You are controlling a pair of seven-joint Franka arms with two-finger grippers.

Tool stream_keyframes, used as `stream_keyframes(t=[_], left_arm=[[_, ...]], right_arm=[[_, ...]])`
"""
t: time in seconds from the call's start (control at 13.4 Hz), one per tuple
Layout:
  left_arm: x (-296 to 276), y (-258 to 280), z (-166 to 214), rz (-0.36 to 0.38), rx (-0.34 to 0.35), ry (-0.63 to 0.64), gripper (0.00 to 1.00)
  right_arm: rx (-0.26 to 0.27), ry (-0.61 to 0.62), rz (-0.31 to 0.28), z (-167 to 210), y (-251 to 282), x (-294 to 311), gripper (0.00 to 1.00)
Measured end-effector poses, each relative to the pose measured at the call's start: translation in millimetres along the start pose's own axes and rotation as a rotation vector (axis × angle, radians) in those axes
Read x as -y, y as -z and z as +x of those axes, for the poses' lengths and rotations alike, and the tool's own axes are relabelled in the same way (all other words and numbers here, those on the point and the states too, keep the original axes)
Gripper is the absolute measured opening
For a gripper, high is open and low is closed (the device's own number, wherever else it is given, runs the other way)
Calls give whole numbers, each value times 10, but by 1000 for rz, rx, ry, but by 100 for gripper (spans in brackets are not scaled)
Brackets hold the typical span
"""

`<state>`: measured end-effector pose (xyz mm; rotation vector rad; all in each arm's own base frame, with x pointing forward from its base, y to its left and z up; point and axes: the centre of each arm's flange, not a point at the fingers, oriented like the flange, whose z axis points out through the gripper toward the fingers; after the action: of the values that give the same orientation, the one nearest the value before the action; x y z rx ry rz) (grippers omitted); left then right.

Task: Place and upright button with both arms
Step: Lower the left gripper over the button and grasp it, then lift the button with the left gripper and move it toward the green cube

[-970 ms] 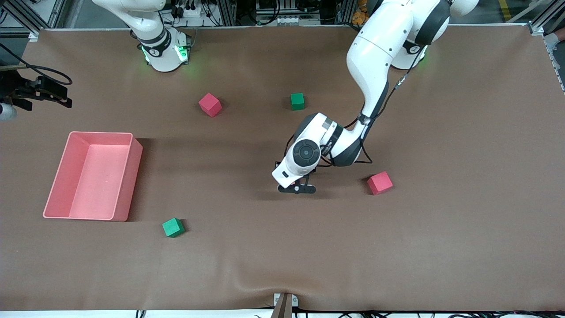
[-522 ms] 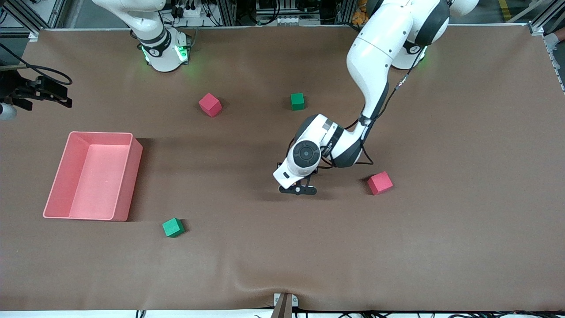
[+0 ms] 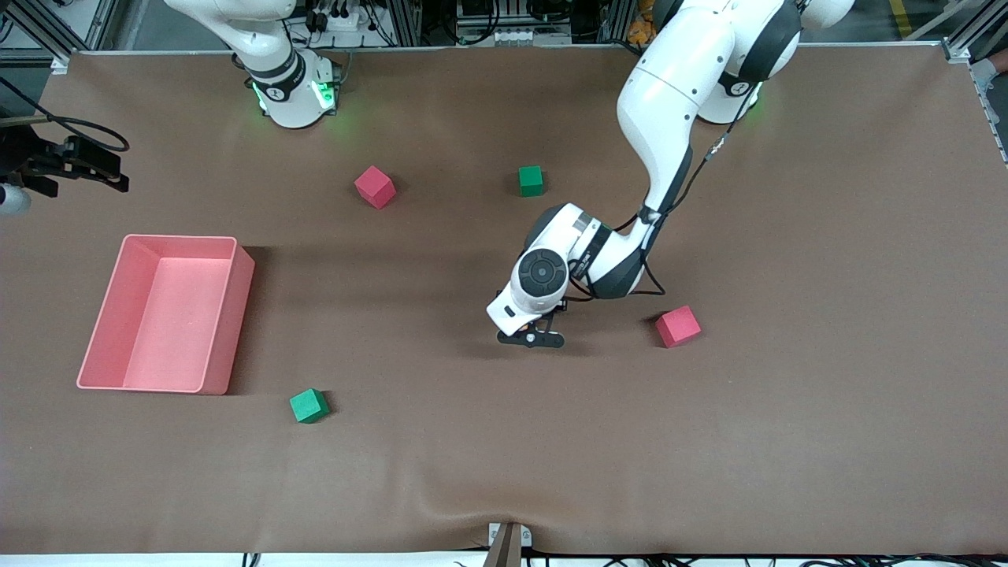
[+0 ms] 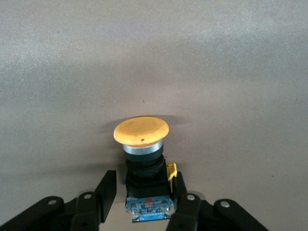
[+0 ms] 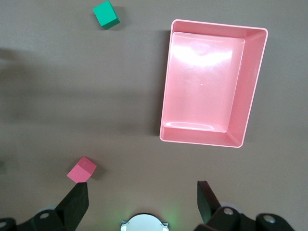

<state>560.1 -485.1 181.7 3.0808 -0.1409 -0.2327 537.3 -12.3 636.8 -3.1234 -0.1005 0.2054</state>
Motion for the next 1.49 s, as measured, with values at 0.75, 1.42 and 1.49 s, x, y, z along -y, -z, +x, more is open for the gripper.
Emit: stream_keyframes(t=[0.75, 1.42, 1.49], left_arm=[[-129, 447, -11, -35, -44, 46, 41], [-506, 953, -329, 44, -180, 301, 41], [-618, 952, -422, 64, -215, 341, 41]], right_arm=[[18, 1, 2, 3, -40, 6, 100], [19, 1, 2, 6, -45, 4, 100], [20, 1, 2, 6, -45, 4, 100]])
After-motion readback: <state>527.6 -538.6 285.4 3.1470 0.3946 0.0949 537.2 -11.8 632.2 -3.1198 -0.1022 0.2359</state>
